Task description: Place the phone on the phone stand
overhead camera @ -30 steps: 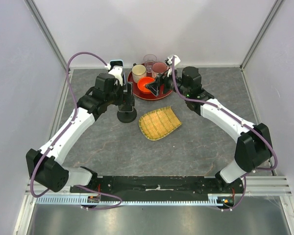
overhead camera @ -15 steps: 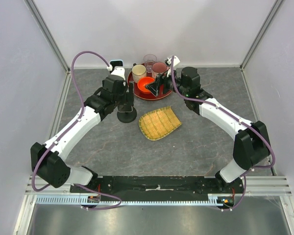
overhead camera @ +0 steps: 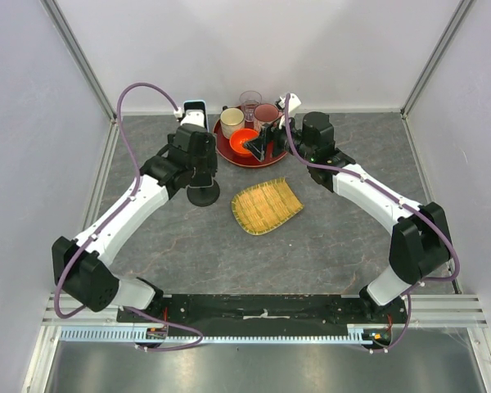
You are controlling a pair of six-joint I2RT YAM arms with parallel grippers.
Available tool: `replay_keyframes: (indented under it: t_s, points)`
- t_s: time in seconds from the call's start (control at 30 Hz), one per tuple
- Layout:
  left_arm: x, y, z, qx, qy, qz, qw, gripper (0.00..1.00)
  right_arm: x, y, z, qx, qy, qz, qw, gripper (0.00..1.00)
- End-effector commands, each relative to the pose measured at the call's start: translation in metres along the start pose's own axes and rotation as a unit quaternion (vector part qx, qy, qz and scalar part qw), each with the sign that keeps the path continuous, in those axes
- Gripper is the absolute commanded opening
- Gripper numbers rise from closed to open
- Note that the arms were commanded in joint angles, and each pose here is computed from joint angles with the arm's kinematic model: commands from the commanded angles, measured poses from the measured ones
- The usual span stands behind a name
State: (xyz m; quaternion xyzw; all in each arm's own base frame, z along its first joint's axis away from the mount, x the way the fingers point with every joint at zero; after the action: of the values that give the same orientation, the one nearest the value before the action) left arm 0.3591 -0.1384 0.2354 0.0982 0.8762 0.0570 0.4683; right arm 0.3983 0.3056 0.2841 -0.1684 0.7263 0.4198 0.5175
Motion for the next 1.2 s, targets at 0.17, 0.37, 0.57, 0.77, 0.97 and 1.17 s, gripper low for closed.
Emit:
replay_keyframes:
  t_s: [0.17, 0.37, 0.57, 0.77, 0.97, 1.17]
  points:
    - [-0.052, 0.117, -0.012, -0.115, -0.099, -0.03, 0.988, 0.02, -0.014, 0.001, -0.003, -0.003, -0.02, -0.01, 1.0, 0.81]
    - [-0.079, 0.149, 0.029, -0.128, -0.149, -0.05, 0.979, 0.02, -0.015, -0.001, -0.005, -0.002, -0.023, -0.011, 1.0, 0.82]
    - [-0.105, 0.15, 0.072, -0.11, -0.164, -0.06, 0.978, 0.02, -0.018, -0.008, -0.008, 0.003, -0.025, -0.009, 1.0, 0.82]
    - [-0.118, 0.15, 0.108, -0.106, -0.152, -0.048, 0.981, 0.02, -0.017, -0.015, -0.008, 0.007, -0.027, 0.002, 1.0, 0.82]
    - [-0.107, 0.155, 0.126, -0.111, -0.125, -0.05, 0.985, 0.02, -0.016, -0.018, -0.007, 0.012, -0.028, 0.009, 0.999, 0.84]
    - [-0.093, 0.162, 0.13, -0.131, -0.077, -0.065, 0.986, 0.46, -0.018, -0.022, -0.007, 0.02, -0.033, 0.015, 0.999, 0.98]
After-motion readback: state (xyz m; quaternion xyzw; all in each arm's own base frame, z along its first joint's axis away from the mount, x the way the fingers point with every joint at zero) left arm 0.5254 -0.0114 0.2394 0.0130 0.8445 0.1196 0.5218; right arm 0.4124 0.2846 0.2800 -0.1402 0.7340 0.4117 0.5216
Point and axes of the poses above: each gripper's point midway between its finger pads, its own z axis out along the fingers, its own y axis along the line the jaws close on, x = y × z, the point moved 1 cm from there along -z, back along the fingers, and after that the axes turned 12 degrees about z, right-handed, at the moved point
